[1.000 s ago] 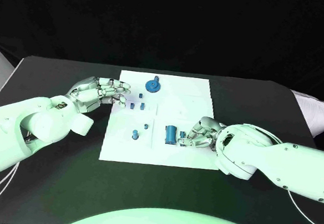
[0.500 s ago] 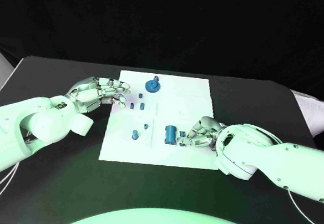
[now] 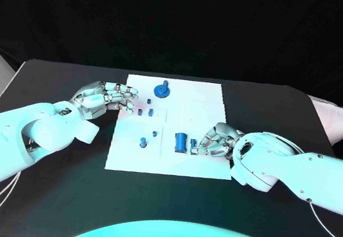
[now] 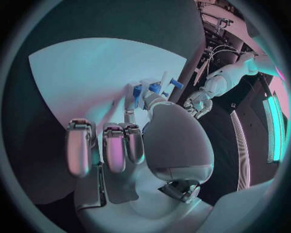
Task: Assemble the parts on the task board
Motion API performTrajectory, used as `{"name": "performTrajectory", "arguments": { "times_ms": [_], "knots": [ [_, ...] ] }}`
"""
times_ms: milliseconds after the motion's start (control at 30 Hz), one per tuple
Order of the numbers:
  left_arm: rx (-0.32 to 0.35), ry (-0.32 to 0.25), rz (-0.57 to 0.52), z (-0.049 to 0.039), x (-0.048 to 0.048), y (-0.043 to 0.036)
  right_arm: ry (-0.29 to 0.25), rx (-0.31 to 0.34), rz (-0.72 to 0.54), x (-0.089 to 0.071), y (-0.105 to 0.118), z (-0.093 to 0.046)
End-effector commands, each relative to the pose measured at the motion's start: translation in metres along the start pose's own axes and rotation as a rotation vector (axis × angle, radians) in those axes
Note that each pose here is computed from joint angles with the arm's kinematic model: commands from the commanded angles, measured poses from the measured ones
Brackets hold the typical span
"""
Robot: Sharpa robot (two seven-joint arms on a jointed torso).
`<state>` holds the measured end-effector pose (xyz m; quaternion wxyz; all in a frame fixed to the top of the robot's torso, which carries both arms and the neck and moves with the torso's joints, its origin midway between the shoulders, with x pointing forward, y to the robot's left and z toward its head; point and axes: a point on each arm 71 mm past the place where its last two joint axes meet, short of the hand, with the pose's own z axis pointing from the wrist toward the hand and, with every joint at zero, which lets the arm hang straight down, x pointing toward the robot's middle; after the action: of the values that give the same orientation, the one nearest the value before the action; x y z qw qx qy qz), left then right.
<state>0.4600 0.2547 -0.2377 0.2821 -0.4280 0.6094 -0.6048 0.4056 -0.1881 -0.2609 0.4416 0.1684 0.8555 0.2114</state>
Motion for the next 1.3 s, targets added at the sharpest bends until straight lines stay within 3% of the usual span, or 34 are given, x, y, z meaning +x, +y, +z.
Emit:
{"name": "performTrajectory", "arguments": {
  "times_ms": [33,333,767,1300],
  "knots": [
    [0.008,0.021,0.0,0.0007,0.0027,-0.0004,0.016,-0.037,0.004,0.0013,0.0022,-0.0006],
    [0.008,0.021,0.001,0.0007,0.0027,-0.0003,0.001,-0.009,-0.01,-0.0021,-0.0035,0.0026],
    [0.008,0.021,0.001,0.0008,0.0028,-0.0002,0.03,-0.005,-0.038,0.0055,0.0008,0.0064],
    [0.008,0.021,0.0,0.0009,0.0028,-0.0001,-0.017,0.015,-0.088,0.0046,0.0009,0.0092]
  ]
}}
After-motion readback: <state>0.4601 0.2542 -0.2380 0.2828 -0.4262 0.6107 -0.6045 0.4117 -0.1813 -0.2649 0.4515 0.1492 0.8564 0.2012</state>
